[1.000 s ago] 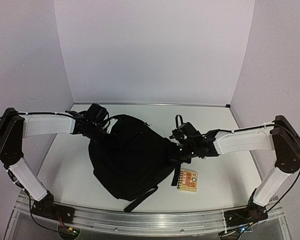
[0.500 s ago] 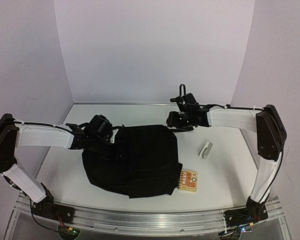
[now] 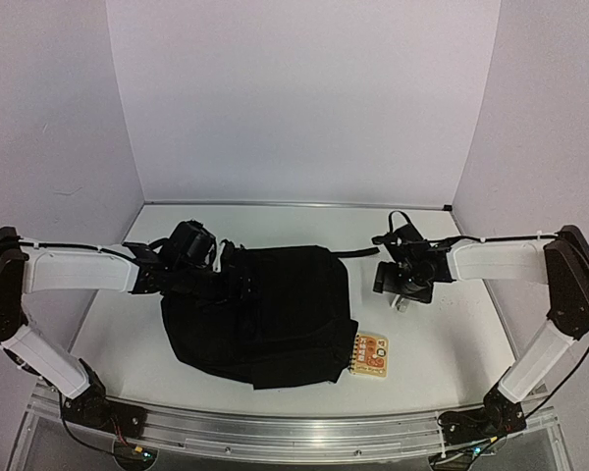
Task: Pack the student bag
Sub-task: Pick up the stationery from the center of the board.
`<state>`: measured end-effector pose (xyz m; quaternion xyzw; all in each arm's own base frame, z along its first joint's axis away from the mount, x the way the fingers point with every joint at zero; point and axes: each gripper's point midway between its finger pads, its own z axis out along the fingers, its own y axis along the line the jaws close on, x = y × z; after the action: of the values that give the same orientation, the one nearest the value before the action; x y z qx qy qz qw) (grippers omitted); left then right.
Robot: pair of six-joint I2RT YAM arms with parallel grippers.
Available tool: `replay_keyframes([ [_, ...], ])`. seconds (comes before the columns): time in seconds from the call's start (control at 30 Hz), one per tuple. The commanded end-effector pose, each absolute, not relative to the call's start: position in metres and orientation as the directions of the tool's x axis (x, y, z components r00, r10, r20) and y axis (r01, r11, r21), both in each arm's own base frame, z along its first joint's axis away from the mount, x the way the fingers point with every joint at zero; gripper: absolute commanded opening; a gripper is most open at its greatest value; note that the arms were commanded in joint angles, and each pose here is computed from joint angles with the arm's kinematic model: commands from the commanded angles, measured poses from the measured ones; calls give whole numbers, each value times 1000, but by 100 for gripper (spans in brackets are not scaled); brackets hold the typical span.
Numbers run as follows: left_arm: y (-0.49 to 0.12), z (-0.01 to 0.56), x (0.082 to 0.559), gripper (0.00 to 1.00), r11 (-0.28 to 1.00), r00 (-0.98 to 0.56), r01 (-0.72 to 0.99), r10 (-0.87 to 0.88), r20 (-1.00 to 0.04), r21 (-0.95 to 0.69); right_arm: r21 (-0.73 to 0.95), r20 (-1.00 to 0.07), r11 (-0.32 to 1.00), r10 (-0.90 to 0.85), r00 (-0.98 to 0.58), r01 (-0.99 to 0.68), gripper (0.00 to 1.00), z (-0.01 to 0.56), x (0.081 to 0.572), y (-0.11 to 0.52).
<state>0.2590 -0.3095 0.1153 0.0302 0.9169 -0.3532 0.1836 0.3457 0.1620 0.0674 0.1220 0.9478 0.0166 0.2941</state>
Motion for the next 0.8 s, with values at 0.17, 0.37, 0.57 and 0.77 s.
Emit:
replay_keyframes([
  [0.17,-284,141,267,99,768,-876,159,-180,-447,-620,15,-560,929,314,-766,370,87,50,356,115],
  [0.37,-276,143,263,100,769,-871,141,-203,-447,-624,16,-533,936,307,-788,353,78,35,365,126],
  [0.57,-271,151,261,100,758,-859,136,-231,-458,-638,6,-506,932,316,-802,363,60,19,359,125],
  [0.77,-276,167,261,100,734,-849,179,-221,-480,-655,60,-499,932,338,-798,357,27,21,358,132],
])
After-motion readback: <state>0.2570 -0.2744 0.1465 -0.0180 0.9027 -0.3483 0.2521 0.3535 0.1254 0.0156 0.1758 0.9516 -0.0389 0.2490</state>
